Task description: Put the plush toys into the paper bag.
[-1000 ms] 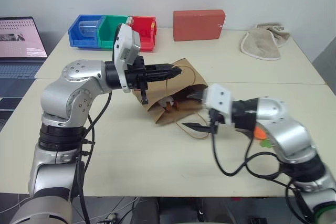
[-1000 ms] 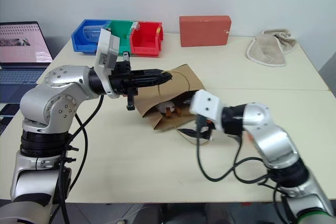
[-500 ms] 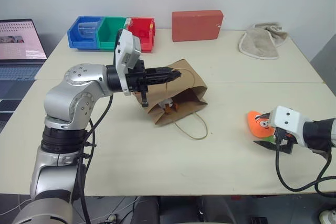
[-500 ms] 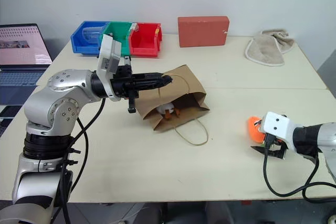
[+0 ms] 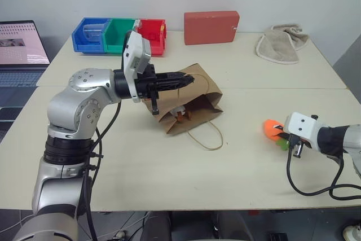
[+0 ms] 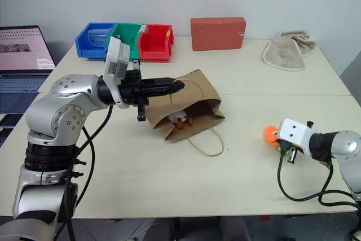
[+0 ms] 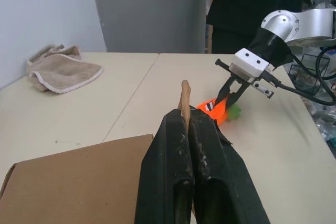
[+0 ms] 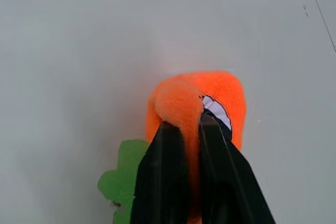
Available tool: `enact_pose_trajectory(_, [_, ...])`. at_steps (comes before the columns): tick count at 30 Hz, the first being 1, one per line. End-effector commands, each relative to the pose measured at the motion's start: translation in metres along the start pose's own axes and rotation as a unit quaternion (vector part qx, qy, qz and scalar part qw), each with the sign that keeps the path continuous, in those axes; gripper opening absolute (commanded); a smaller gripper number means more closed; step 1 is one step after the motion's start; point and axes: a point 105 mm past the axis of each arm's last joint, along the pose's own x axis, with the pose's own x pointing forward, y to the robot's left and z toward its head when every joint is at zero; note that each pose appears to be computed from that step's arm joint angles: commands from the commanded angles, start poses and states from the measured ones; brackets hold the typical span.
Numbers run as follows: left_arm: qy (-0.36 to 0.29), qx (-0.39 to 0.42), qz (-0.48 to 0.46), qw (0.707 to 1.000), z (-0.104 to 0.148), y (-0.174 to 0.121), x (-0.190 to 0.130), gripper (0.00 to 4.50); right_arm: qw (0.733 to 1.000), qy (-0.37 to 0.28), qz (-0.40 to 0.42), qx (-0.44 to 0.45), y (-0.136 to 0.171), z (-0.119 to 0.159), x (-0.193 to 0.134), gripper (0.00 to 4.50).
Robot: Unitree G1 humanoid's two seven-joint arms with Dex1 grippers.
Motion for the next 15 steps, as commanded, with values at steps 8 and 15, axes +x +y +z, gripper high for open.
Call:
enact_pose_trajectory(8, [-0.009,0.031,0.0,0.999,0.018,0.005,-0.003,0.0,0.96,-0.23,0.116,-0.11,0.032,0.143,-0.013,0.01])
enact_pose_trajectory(15, [-0.013,0.036,-0.004,0.999,0.023,0.006,-0.003,0.0,0.943,-0.279,0.082,-0.16,0.04,0.202,0.032,0.01])
